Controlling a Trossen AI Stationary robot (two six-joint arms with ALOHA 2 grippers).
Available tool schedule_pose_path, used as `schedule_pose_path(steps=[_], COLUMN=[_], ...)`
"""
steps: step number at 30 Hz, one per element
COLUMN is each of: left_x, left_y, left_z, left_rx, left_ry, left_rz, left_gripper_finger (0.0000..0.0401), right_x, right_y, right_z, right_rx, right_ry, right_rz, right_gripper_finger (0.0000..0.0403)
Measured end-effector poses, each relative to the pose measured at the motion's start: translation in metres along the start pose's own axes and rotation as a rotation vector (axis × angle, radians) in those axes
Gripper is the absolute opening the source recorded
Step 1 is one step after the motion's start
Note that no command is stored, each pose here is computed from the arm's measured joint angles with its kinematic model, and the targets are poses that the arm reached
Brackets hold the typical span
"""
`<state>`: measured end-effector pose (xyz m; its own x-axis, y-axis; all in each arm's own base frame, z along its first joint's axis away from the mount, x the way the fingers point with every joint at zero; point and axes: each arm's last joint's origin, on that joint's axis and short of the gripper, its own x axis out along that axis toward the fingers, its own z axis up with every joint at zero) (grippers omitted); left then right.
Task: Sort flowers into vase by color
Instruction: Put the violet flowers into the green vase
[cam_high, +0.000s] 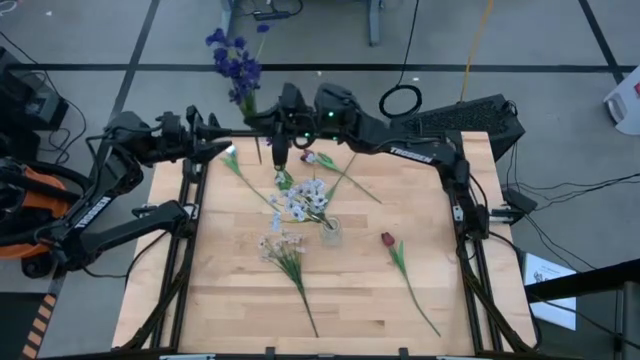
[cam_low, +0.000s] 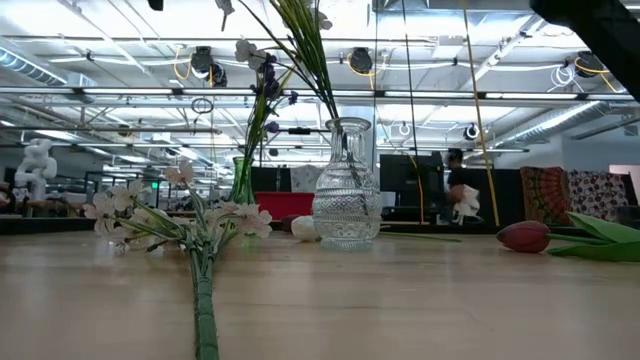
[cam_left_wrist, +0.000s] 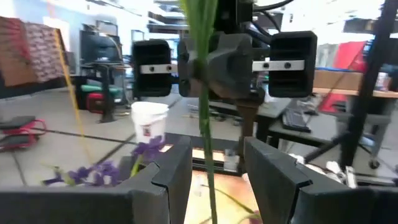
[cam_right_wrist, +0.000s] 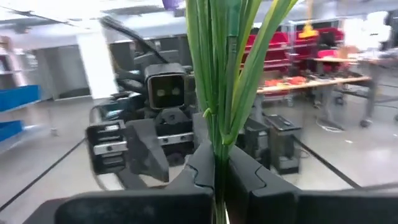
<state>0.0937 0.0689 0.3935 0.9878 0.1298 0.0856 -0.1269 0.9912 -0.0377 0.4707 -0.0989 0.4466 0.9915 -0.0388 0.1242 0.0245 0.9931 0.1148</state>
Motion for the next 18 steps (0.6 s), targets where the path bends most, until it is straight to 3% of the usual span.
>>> schedule_pose_path(steps=[10,18], left_x=[0.023,0.044], left_y=[0.007,0.007], left_z=[-0.009,-0.007], left_rx=[-0.062,-0.033], left_ry=[0.048,-0.006], left_rz=[-0.004,-0.069], left_gripper_finger=[0.0152,0.0152], right_x=[0.006,0.006], right_y=[0.004,0.004], right_z=[-0.006,-0.01], right_rx=[-0.053,-0.047], right_ry=[-0.018,0.023], right_rz=[0.048,0.042], right_gripper_finger=[0.0003,0.0004])
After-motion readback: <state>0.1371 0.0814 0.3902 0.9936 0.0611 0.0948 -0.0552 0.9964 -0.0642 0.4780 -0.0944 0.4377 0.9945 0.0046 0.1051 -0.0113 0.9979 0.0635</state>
